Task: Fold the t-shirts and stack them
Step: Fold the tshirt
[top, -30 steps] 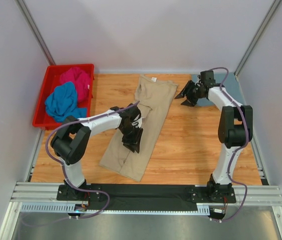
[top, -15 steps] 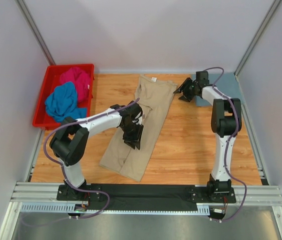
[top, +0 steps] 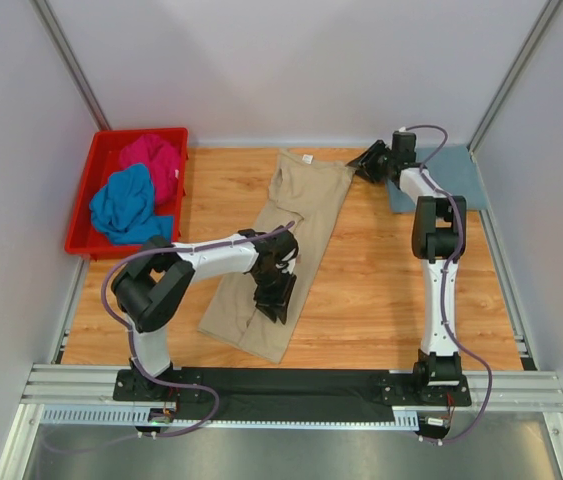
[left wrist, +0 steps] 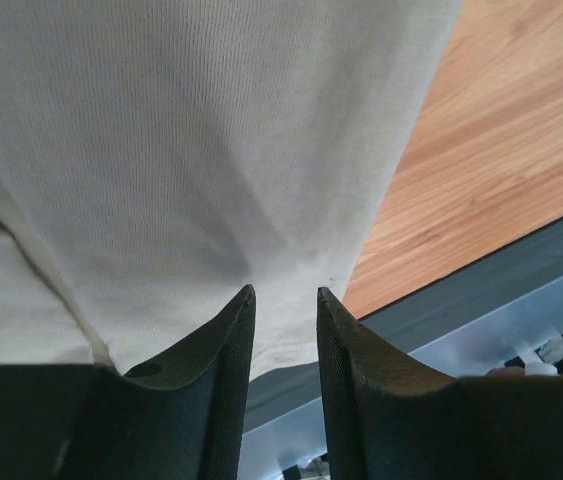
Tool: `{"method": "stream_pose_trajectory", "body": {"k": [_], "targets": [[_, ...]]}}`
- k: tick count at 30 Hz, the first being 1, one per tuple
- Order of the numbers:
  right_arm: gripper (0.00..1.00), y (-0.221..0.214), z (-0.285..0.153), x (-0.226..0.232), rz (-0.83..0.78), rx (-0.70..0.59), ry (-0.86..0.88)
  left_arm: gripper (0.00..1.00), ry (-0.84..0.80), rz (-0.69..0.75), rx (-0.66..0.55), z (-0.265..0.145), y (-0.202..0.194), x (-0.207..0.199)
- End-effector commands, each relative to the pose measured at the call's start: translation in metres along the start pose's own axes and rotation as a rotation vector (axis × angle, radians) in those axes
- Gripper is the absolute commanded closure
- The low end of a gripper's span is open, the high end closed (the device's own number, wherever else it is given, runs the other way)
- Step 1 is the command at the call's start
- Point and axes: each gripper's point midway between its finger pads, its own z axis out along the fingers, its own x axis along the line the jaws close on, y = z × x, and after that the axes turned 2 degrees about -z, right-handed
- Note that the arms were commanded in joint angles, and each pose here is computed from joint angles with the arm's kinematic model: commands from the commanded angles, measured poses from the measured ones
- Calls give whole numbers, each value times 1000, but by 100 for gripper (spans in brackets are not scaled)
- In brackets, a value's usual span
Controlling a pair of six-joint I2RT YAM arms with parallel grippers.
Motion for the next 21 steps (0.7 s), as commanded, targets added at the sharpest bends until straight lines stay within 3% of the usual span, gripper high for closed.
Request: {"method": "stream_pose_trajectory", "body": {"k": [1,7,13,21], "targets": [[59,-3,17,-16,28,-5,-14,62,1,-26,10,10,0,1],[71,20,12,-21,42,-42,15,62,12,-54,30,18,1,3],[100,40,14,-18,53,-89,60,62,46,-74,53,25,-6,12],[99,47,15,-13,71,-78,96,62,6,-102,39,25,3,1]]}}
